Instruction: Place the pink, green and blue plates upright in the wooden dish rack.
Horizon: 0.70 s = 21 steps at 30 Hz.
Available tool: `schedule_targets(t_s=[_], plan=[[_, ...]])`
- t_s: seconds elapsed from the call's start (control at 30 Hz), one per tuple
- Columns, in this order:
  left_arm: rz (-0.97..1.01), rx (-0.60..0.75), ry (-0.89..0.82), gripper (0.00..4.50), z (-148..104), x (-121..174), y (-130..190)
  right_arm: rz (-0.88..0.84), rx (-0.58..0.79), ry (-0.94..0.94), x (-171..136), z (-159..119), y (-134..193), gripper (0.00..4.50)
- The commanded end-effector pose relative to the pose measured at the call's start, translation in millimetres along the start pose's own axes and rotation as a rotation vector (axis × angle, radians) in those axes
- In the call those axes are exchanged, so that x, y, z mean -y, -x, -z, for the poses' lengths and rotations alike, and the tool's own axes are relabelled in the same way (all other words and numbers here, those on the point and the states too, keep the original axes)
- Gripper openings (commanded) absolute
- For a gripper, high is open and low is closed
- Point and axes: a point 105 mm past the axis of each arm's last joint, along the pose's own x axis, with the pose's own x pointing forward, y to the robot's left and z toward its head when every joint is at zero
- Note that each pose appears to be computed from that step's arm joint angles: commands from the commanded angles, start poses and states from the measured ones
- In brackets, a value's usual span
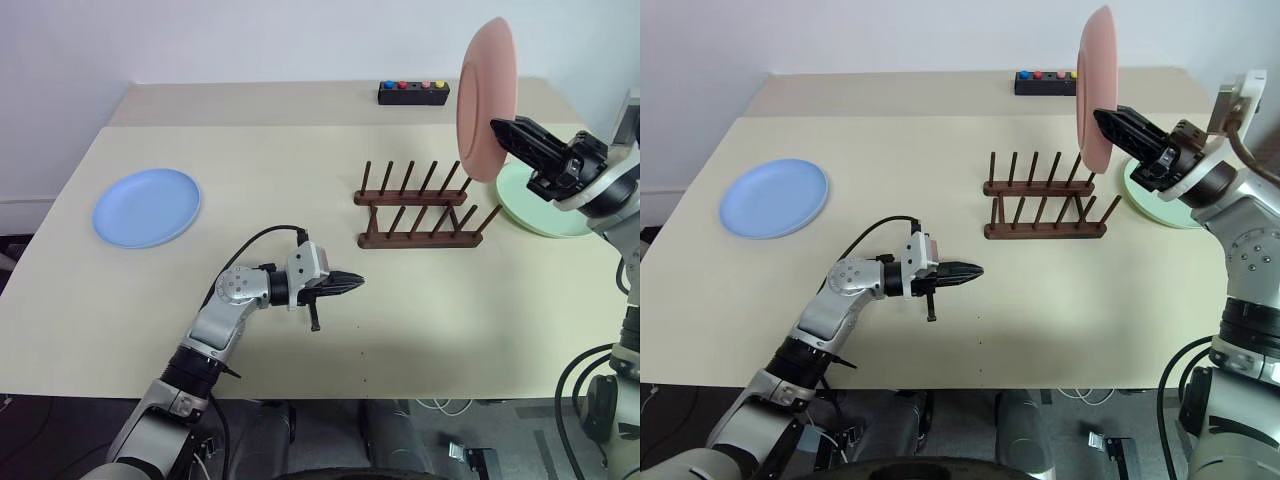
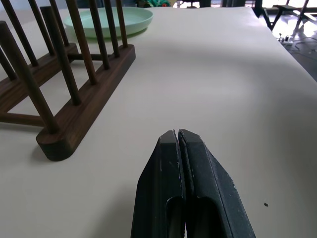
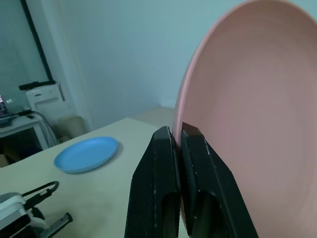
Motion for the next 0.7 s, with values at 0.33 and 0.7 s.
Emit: schedule_targets(t_s=[0.33, 0.7], plan=[[-0.002, 0.020, -0.031, 0.00, -9, -2, 0, -0.001, 0.024, -0.034, 6, -9, 17, 0.07], [0.002, 0.015, -0.034, 0.00, -7, -1, -1, 0.023, 0.026, -0.073, 13, -7, 28, 0.07]])
